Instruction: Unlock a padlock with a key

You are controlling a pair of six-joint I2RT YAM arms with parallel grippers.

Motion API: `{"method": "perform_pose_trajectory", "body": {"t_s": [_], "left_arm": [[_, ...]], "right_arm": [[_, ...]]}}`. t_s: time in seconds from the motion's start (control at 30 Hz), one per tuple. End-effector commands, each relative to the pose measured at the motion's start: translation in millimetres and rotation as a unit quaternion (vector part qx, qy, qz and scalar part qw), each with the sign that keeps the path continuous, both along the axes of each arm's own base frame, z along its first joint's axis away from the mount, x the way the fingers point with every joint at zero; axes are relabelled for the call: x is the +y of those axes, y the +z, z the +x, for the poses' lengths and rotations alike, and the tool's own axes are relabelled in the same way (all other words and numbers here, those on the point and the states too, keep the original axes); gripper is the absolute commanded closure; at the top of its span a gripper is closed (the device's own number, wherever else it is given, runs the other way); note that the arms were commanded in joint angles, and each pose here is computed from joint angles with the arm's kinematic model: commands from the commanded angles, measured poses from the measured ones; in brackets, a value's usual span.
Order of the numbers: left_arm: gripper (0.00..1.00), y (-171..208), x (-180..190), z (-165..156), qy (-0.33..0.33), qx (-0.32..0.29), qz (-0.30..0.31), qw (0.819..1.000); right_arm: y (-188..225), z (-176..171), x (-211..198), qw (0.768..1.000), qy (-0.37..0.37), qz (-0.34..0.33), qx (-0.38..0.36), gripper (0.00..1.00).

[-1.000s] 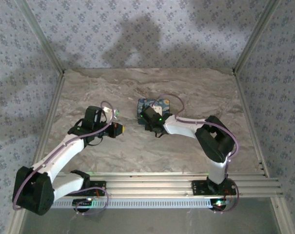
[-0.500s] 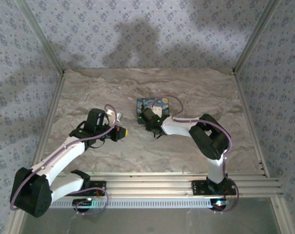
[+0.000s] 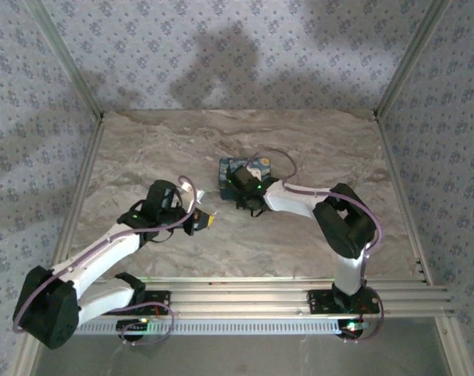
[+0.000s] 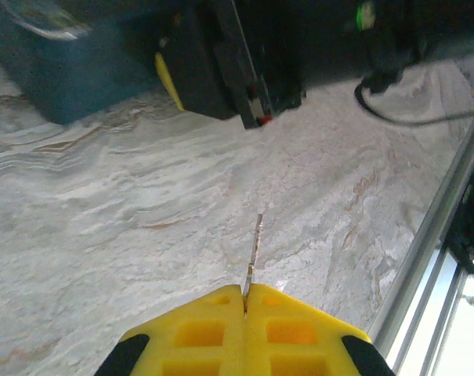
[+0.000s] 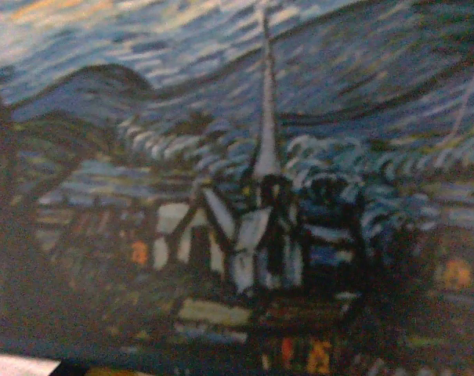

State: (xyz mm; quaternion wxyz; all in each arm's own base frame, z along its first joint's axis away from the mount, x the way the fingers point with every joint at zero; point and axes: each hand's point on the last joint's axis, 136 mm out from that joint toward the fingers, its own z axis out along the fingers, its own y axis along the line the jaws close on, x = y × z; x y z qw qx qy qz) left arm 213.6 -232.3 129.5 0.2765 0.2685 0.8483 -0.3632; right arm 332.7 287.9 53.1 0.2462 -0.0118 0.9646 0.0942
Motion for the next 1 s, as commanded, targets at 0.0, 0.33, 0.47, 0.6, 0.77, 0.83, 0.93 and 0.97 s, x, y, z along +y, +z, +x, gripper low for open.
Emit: {"method": "perform_pose_trajectory", "body": {"t_s": [0.0, 0.33, 0.47, 0.6, 0.77, 0.83, 0.93, 0.97], "left_arm": [[1.0, 1.5, -19.0, 4.7, -0.035, -0.029, -0.024, 0.999], [1.0, -13.0, -39.1, 22.3, -0.032, -0.024, -0.073, 0.997], [1.0, -19.1, -40.3, 33.9, 0.012, -0.01, -0.095, 0.995], [1.0, -33.4, -40.0, 37.5, 0.04, 0.004, -0.097, 0.994], [1.0, -44.0, -42.9, 40.6, 0.05, 0.014, -0.1, 0.994], [1.0, -45.8, -45.0, 43.6, 0.053, 0.014, -0.102, 0.993], [1.0, -47.3, -46.5, 50.6, 0.062, 0.011, -0.102, 0.993], [1.0, -48.2, -46.7, 52.8, 0.064, 0.01, -0.1, 0.993]], "right_arm": [[33.1, -13.2, 14.1, 0.997, 0.049, 0.047, 0.039, 0.92], [57.5, -22.4, 29.5, 0.986, 0.085, 0.118, 0.075, 0.95], [62.4, -20.5, 34.4, 0.982, 0.076, 0.154, 0.083, 0.96], [64.9, -19.7, 38.5, 0.977, 0.067, 0.18, 0.088, 0.98], [68.2, -20.1, 42.4, 0.974, 0.063, 0.197, 0.095, 0.98], [70.5, -21.0, 45.2, 0.972, 0.064, 0.205, 0.096, 0.98], [73.0, -22.3, 47.6, 0.971, 0.064, 0.209, 0.096, 0.99], [72.9, -22.8, 47.3, 0.971, 0.063, 0.21, 0.096, 0.99]]}}
